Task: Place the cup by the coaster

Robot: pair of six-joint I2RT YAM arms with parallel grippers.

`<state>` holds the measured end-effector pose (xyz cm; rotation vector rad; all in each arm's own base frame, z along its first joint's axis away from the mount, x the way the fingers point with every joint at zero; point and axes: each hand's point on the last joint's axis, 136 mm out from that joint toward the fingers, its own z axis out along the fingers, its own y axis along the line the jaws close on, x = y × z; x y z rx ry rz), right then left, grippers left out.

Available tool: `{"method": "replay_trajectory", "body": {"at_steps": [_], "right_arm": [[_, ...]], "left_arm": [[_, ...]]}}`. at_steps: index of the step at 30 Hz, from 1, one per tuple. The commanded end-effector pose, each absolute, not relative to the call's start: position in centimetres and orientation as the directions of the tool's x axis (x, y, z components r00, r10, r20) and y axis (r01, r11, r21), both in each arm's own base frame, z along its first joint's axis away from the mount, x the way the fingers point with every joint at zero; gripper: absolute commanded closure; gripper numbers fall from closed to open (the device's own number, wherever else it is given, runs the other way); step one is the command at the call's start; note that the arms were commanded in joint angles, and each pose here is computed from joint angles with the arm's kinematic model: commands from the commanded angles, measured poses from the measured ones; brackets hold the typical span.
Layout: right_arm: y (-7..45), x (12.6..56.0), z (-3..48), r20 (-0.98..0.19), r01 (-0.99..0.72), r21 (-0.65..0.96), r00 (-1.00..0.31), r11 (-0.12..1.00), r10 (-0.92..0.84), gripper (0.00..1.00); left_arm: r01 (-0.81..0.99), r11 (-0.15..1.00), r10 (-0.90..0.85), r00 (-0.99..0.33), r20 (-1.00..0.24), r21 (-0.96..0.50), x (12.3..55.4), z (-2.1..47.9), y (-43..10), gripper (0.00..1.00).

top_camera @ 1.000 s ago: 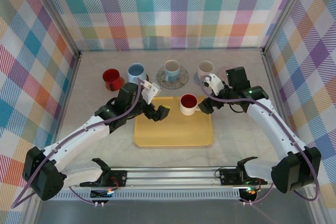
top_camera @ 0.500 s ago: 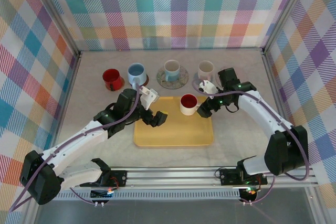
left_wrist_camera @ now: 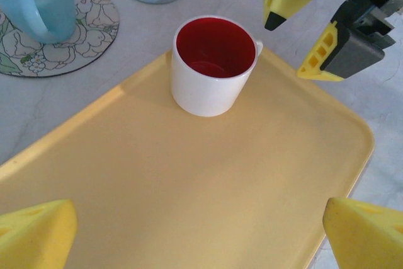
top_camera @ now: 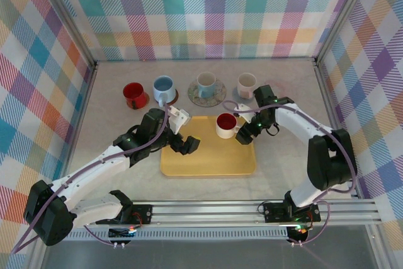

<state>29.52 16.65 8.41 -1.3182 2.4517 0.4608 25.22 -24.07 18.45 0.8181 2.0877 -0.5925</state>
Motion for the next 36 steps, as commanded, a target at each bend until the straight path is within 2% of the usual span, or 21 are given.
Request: {"method": "replay_trajectory", "body": {"at_steps": [1,16,31,36], "right_arm": [[17.1,30.5,8.7,-0.434,-0.871,0.099,-0.473,0.481,-0.767,0.17],[19.2,31.5,6.2,-0.413,-0.902,0.119,-0.425,0.415,-0.806,0.29],[21.5,28.7,6.7,-0.423,-0.908,0.177,-0.419,0.380,-0.804,0.29],[21.2,29.0,6.4,-0.407,-0.887,0.147,-0.458,0.438,-0.791,0.28]], "left_arm": [[0.732,0.668,0.352,-0.472,-0.808,-0.136,24.8,18.1,-24.5,0.00],[0.725,0.677,0.367,-0.486,-0.794,-0.131,24.9,17.5,-24.3,0.00],[0.726,0.673,0.367,-0.491,-0.790,-0.139,25.1,17.2,-24.7,0.00],[0.725,0.675,0.365,-0.492,-0.790,-0.140,25.0,17.2,-24.6,0.00]]}}
